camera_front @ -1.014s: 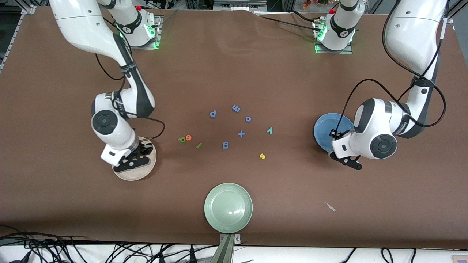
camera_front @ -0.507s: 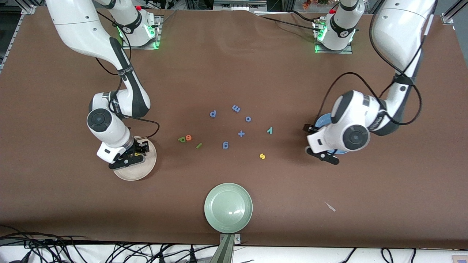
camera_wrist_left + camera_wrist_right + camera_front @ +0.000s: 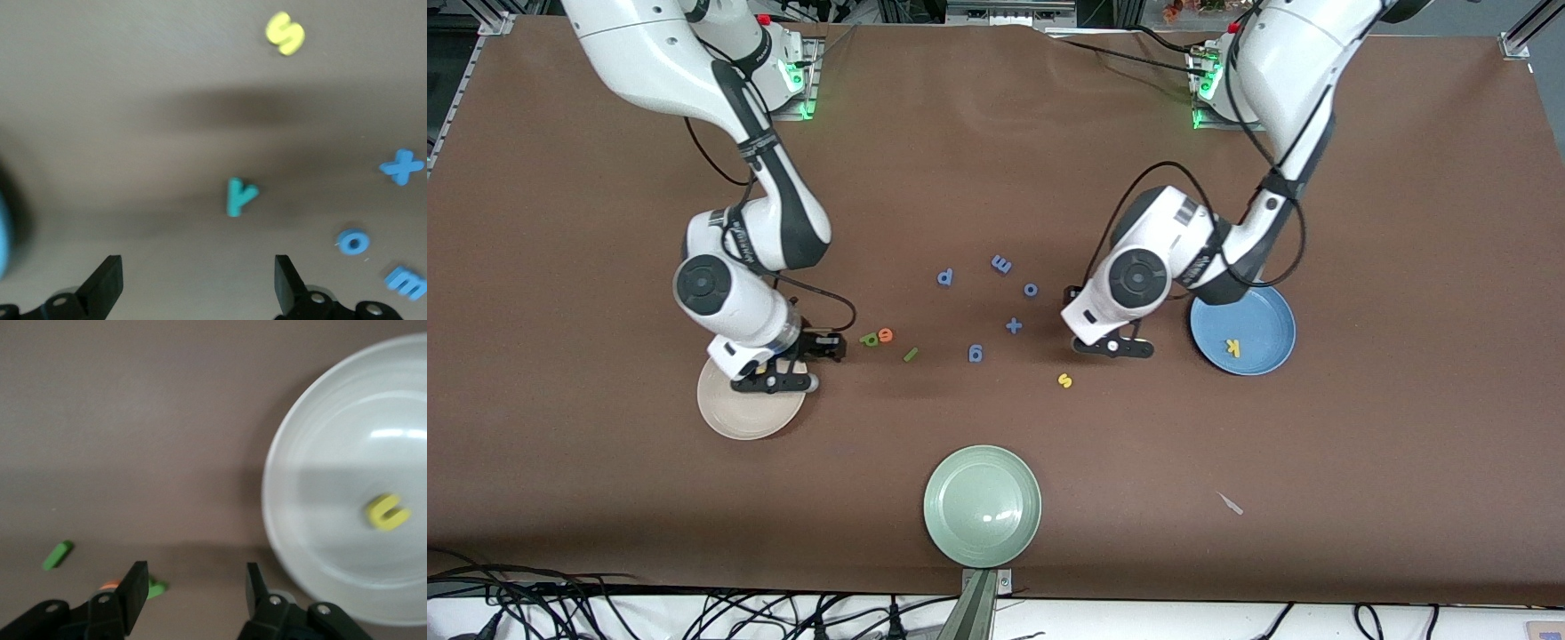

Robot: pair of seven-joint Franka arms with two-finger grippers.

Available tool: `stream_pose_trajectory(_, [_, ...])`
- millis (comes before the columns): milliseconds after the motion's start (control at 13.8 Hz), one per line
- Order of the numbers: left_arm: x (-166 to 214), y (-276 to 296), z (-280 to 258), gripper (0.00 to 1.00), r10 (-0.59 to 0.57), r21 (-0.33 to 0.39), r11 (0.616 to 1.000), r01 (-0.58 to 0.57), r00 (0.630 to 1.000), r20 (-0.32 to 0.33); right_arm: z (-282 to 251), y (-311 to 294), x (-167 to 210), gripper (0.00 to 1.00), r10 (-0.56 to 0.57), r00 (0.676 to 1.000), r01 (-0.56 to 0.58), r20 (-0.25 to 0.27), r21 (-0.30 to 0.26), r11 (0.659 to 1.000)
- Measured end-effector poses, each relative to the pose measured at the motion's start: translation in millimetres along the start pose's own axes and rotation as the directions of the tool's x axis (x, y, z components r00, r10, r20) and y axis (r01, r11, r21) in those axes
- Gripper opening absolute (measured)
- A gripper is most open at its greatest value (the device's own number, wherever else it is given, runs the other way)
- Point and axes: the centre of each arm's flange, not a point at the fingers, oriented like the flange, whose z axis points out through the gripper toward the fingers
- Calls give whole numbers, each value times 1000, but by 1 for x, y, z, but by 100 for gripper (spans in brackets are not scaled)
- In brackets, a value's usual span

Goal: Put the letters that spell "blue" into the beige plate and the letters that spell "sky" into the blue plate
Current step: 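Grasp the green d with the right gripper while the left gripper grasps the teal v, then drop the d on the white plate while the left gripper drops the v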

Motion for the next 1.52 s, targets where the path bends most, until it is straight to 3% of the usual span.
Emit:
stream_pose_trajectory(217, [-5, 28, 39, 100, -32, -25, 999, 31, 999, -29, 19, -36, -26, 67, 162, 987, -162, -3, -1, 987])
stream_pose_trajectory(507, [3, 19, 53, 89, 52, 82, 996, -43, 993, -110, 37, -33, -34, 70, 303, 953, -303, 5, -16, 953])
stream_pose_trajectory(797, [1, 17, 63, 78, 86, 101, 992, -76, 991, -105, 51, -28, -35, 70, 376, 927, -376, 2, -24, 926])
stream_pose_trajectory(869, [1, 19, 64, 72, 91, 96, 992, -81, 990, -110, 54, -30, -37, 70, 388, 921, -388, 0, -24, 921])
stream_pose_trajectory(1231, [2, 20, 60, 17, 93, 87, 993, -82, 988, -121, 67, -33, -38, 70, 405, 914, -405, -14, -14, 914])
stream_pose_trajectory(1304, [5, 17, 57, 11, 87, 85, 993, -76, 988, -125, 67, -33, -38, 69, 406, 914, -406, -15, -14, 914])
stream_pose_trajectory(1521, [18, -4, 45, 11, 51, 72, 997, -41, 989, -141, 67, -34, -38, 59, 410, 912, -410, -15, -14, 912])
